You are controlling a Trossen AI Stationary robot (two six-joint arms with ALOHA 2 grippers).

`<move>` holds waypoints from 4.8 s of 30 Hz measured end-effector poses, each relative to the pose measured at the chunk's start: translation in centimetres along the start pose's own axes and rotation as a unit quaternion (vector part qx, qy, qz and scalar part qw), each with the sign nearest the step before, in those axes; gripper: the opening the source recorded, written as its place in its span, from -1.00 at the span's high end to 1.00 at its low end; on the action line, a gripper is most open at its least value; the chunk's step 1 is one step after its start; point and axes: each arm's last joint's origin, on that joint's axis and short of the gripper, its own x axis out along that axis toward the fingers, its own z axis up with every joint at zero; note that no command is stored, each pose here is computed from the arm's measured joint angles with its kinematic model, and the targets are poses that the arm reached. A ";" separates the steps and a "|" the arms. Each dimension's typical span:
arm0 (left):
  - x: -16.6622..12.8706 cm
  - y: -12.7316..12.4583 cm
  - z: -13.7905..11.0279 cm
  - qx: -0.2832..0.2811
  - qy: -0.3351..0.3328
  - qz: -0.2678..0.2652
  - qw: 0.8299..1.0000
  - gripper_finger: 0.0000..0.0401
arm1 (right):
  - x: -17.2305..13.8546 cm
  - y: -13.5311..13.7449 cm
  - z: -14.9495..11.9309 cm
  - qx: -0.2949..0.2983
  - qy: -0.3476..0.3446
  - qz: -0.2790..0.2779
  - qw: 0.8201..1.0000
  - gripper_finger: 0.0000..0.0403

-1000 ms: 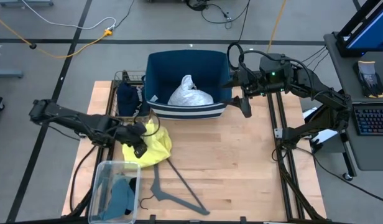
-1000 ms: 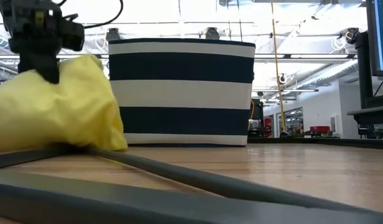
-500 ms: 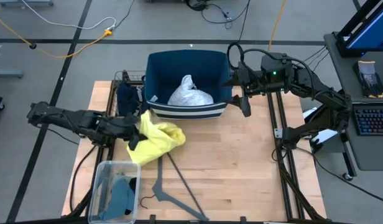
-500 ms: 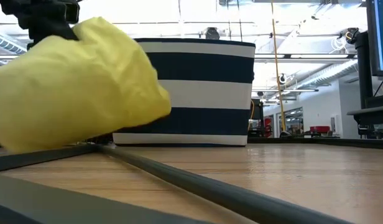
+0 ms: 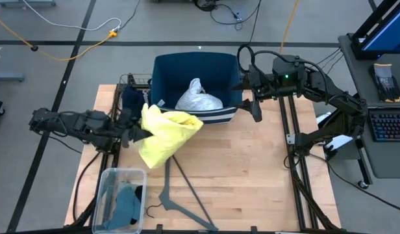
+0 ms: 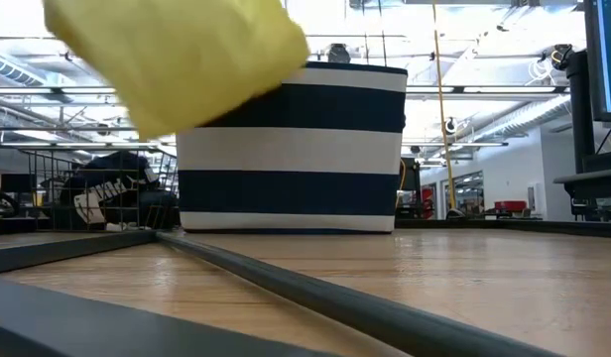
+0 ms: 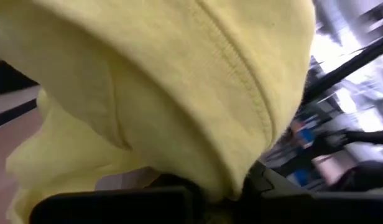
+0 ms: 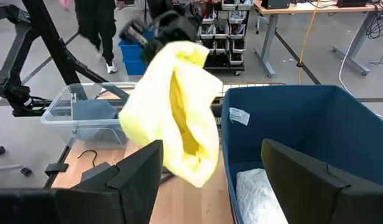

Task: Pick & Place Cloths
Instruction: Put the yellow shirt into the blue laundry bin

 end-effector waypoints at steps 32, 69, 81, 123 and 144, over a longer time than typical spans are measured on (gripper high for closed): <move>1.3 -3.7 5.8 0.118 -0.359 -0.141 0.915 0.80 | 0.0 0.0 0.0 -0.013 -0.001 -0.002 1.000 -0.33; 16.5 0.6 21.2 0.561 -0.100 0.288 0.769 0.80 | 0.0 0.0 -0.2 -0.007 0.010 -0.001 1.000 -0.33; 19.9 10.0 20.4 0.557 0.090 0.361 0.743 0.80 | 0.0 0.0 -0.2 -0.006 0.010 -0.001 1.000 -0.33; 21.6 16.7 15.6 0.413 0.313 0.267 0.812 0.67 | 0.0 0.0 -0.2 -0.006 0.009 -0.001 1.000 -0.33; 21.5 15.6 15.8 0.407 0.291 0.269 0.823 -0.41 | 0.0 0.0 -0.2 0.009 0.009 -0.001 1.000 -0.33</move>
